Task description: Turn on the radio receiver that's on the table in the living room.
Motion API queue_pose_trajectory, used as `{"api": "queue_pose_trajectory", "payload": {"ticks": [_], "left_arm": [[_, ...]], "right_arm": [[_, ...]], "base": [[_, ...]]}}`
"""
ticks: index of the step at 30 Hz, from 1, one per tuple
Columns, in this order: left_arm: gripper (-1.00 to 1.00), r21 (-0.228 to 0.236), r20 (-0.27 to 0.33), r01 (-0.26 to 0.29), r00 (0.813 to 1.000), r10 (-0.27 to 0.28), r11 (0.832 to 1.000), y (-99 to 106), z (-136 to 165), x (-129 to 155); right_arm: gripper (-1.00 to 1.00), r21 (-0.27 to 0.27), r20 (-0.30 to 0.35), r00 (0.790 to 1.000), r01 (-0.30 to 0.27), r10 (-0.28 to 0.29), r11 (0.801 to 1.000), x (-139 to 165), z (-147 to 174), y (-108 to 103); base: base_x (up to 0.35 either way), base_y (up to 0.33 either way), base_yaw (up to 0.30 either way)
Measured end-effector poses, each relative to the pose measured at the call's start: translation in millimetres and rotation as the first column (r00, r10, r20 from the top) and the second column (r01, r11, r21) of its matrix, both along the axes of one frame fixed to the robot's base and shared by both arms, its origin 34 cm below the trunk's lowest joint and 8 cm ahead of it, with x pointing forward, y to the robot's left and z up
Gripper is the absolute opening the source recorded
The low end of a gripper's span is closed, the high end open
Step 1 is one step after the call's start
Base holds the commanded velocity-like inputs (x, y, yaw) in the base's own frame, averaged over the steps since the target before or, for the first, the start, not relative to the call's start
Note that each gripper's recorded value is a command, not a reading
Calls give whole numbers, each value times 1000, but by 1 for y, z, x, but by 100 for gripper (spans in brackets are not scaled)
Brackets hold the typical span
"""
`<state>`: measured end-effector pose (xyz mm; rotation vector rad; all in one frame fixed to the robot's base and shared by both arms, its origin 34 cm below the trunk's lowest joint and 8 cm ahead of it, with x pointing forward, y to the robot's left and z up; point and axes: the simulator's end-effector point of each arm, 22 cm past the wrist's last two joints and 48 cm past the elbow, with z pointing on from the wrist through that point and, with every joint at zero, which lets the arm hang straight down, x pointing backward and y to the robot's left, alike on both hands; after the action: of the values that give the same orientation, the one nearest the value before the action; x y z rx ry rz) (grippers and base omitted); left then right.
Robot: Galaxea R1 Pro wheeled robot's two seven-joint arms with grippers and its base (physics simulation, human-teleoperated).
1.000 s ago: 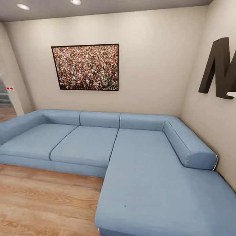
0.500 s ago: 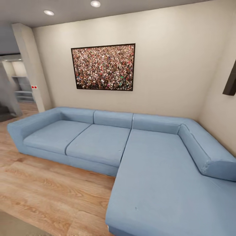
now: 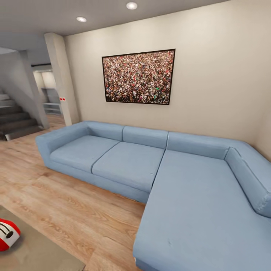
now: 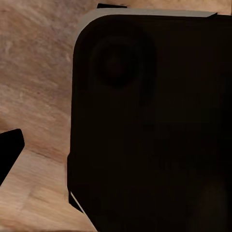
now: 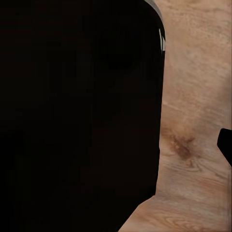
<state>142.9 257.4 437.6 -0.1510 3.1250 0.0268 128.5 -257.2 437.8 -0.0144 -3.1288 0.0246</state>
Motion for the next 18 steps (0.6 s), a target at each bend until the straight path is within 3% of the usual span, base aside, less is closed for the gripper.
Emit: {"api": "queue_pose_trajectory", "payload": {"ticks": [4,18], "left_arm": [[100,1,0,-37,999,37,999,1,0,0],[100,0,0,-44,999,44,999,1,0,0]], "right_arm": [[100,0,0,1000,0,0,1000,0,0,0],[100,0,0,1000,0,0,1000,0,0,0]], "base": [[0,0,274],[0,0,274]]}}
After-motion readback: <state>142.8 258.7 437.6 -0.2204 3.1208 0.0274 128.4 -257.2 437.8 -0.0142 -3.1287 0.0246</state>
